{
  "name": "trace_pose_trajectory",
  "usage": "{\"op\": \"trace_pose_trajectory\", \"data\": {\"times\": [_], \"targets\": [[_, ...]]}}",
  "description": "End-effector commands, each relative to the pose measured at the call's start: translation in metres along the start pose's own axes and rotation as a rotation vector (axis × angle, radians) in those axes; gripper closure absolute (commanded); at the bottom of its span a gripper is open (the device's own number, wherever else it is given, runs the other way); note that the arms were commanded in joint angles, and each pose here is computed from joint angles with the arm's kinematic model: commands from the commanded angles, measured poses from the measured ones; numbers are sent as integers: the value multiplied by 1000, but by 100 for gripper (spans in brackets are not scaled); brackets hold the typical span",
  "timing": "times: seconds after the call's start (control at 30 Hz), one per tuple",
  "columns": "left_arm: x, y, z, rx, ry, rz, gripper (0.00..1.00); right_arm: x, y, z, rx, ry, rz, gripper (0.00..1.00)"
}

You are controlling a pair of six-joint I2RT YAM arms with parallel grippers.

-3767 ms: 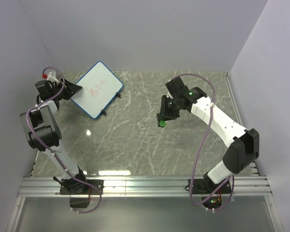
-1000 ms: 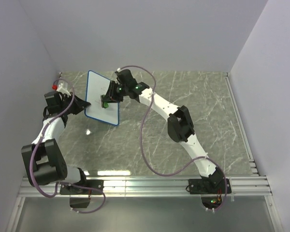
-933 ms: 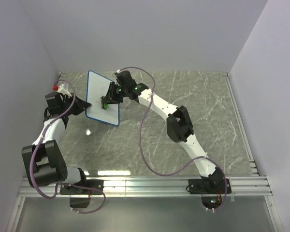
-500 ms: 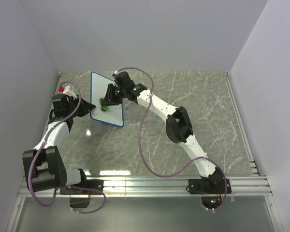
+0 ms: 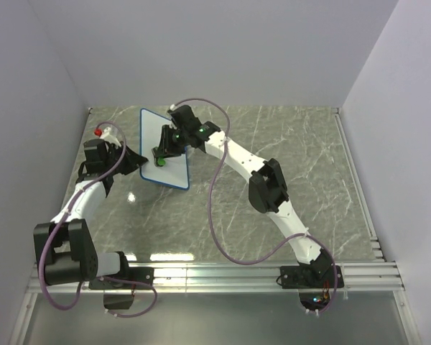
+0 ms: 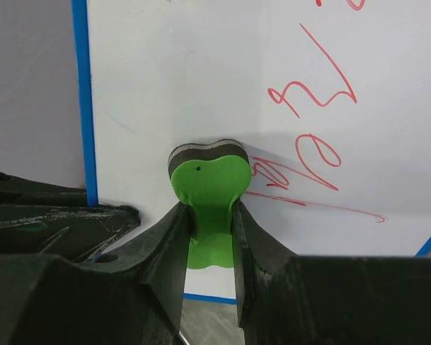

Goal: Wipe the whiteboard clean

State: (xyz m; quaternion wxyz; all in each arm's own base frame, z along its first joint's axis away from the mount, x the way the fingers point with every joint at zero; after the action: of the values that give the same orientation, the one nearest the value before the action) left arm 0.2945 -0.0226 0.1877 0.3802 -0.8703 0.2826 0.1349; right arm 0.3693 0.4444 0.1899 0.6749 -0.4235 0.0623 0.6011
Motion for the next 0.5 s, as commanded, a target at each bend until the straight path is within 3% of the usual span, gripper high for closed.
{"op": "trace_pose_trajectory", "data": {"times": [0.0, 0.23, 0.47], "targets": [[1, 50, -1, 21, 51, 284, 100, 17, 20, -1, -6, 4, 75, 100], [2, 48, -3, 25, 54, 292, 100, 31, 64, -71, 67, 190, 262, 100], [4, 45, -5, 31, 64, 295, 100, 13, 78, -115, 162, 252, 308, 100]]}}
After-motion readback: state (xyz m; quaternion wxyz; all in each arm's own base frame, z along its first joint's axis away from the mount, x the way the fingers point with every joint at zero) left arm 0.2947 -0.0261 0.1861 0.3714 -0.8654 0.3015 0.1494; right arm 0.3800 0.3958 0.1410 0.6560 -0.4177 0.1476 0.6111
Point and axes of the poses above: each gripper's point midway between its finger pads, its own x axis out along the fingers, its own z axis along the line the jaws close on, y = z × x, the point moved 9 cm from there along -x, back along the fingers, and after that the axes turned 5 degrees about -x, right-handed, at the moved point
